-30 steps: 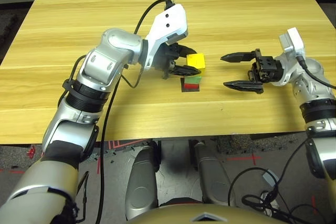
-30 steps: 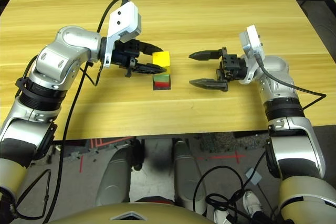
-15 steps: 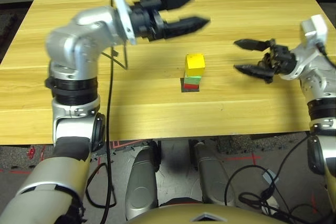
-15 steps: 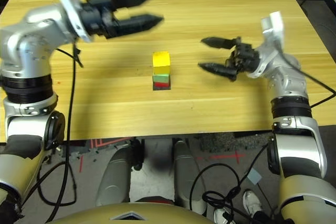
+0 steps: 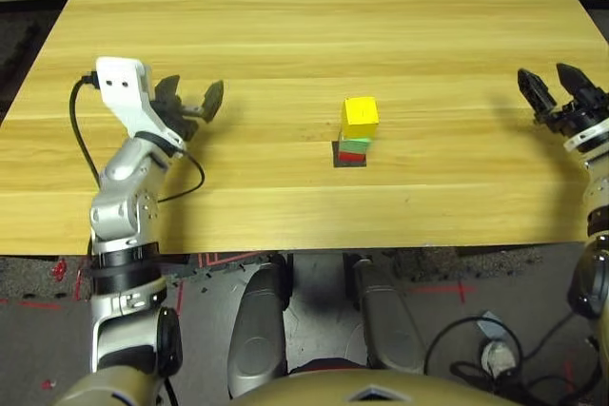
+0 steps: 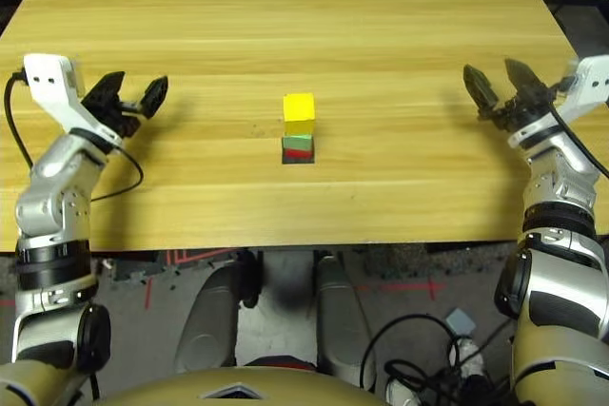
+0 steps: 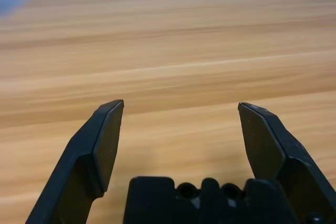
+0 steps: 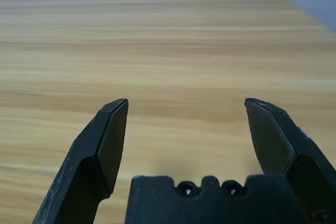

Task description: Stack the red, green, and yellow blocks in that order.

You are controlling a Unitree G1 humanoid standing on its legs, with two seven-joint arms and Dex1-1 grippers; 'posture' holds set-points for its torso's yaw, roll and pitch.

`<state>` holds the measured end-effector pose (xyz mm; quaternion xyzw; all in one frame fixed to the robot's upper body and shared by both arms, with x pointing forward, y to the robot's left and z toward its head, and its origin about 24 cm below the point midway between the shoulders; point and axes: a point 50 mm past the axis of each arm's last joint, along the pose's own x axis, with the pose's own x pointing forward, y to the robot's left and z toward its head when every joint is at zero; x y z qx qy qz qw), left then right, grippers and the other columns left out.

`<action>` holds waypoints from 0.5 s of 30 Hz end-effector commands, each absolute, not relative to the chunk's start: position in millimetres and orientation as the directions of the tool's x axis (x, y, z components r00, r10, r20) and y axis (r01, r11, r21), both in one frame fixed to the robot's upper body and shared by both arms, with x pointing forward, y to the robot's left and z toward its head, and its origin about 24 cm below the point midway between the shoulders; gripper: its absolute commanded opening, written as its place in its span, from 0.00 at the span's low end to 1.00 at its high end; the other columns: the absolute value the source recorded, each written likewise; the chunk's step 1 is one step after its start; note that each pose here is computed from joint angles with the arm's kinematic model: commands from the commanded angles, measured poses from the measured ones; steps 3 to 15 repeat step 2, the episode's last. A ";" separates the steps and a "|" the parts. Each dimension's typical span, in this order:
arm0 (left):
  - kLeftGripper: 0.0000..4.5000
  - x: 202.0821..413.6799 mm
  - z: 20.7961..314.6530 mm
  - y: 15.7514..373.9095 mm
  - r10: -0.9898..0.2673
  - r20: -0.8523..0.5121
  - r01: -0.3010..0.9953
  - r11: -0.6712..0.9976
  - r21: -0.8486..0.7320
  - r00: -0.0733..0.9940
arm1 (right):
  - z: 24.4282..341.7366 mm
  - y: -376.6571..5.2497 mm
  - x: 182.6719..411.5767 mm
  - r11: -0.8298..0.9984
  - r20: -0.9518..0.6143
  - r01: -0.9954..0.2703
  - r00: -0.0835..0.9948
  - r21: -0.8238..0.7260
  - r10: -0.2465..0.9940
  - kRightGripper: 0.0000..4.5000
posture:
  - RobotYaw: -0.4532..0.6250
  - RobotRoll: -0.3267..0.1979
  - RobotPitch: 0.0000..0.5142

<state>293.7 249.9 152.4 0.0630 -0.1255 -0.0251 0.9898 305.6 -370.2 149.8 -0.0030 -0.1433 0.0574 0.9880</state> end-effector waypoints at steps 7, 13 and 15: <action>0.99 287.5 140.0 261.1 0.013 0.264 -0.052 0.988 0.144 0.964 | 139.4 -381.8 296.1 0.999 0.256 -0.025 0.966 -0.025 0.030 1.00 | 0.46 0.49 0.52; 0.99 287.5 140.0 261.1 0.013 0.264 -0.052 0.988 0.144 0.964 | 139.4 -381.8 296.1 0.999 0.256 -0.025 0.966 -0.025 0.030 1.00 | 0.46 0.49 0.52; 0.99 287.5 140.0 261.1 0.013 0.264 -0.052 0.988 0.144 0.964 | 139.4 -381.8 296.1 0.999 0.256 -0.025 0.966 -0.025 0.030 1.00 | 0.46 0.49 0.52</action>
